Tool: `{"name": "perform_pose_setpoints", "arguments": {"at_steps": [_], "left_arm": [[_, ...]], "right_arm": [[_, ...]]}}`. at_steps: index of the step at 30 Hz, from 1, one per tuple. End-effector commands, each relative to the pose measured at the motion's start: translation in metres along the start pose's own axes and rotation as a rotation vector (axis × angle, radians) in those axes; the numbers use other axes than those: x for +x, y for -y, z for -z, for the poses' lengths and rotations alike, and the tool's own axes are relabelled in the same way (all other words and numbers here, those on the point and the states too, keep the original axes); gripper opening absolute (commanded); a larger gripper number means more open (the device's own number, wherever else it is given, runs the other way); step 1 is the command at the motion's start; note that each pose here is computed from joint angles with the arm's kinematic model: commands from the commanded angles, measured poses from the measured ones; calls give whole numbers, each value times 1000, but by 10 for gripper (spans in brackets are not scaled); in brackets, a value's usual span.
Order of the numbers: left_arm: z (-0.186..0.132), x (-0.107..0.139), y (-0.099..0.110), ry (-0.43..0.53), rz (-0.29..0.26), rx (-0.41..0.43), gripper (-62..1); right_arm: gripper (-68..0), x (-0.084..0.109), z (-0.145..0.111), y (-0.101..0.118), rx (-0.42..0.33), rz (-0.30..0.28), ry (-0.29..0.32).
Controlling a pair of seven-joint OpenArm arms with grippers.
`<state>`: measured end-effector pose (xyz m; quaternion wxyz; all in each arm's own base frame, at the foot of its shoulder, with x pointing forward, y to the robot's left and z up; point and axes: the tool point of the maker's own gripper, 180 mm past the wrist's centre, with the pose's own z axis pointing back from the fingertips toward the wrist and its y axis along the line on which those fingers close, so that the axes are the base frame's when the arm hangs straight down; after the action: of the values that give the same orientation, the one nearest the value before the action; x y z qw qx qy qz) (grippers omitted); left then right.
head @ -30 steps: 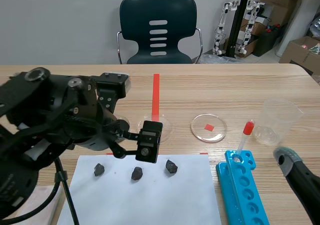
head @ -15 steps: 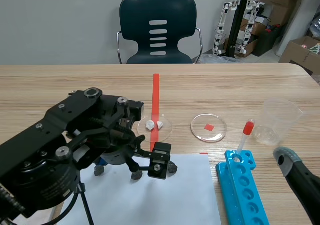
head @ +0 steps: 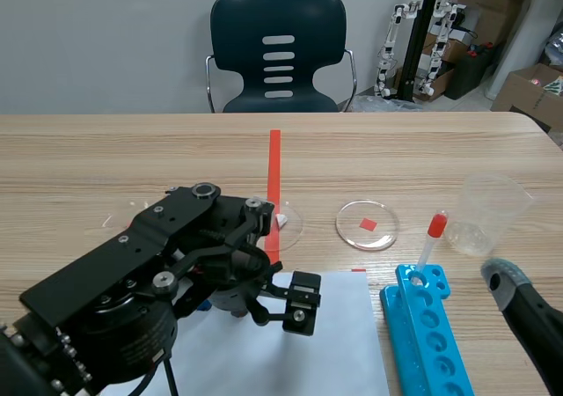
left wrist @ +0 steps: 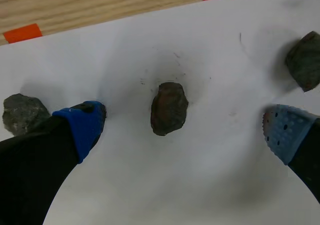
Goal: Pick up the middle mineral with the left hand
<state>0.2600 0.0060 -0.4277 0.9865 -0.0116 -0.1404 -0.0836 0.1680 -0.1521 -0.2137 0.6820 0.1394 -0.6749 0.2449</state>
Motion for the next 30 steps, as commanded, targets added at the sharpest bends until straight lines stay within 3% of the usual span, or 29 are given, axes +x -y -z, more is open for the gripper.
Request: {"name": "perform_pose_setpoints", "arguments": {"at_steps": [1,9,17,25,30], "left_arm": [[-3,12,0,26,-2,0,14],[0,17,-1,37,-5,2,7],[0,14,-1,21,-5,2,-209],[0,7,-1,-13,-5,3,-213],[0,6,-1,-23,-5,3,-286]], "right_arm": [[4,7,2,0,9,-6,24],[4,7,2,0,9,-6,24],[4,7,2,0,9,-6,24],[4,7,2,0,9,-6,24],[4,7,2,0,9,-6,24]]}}
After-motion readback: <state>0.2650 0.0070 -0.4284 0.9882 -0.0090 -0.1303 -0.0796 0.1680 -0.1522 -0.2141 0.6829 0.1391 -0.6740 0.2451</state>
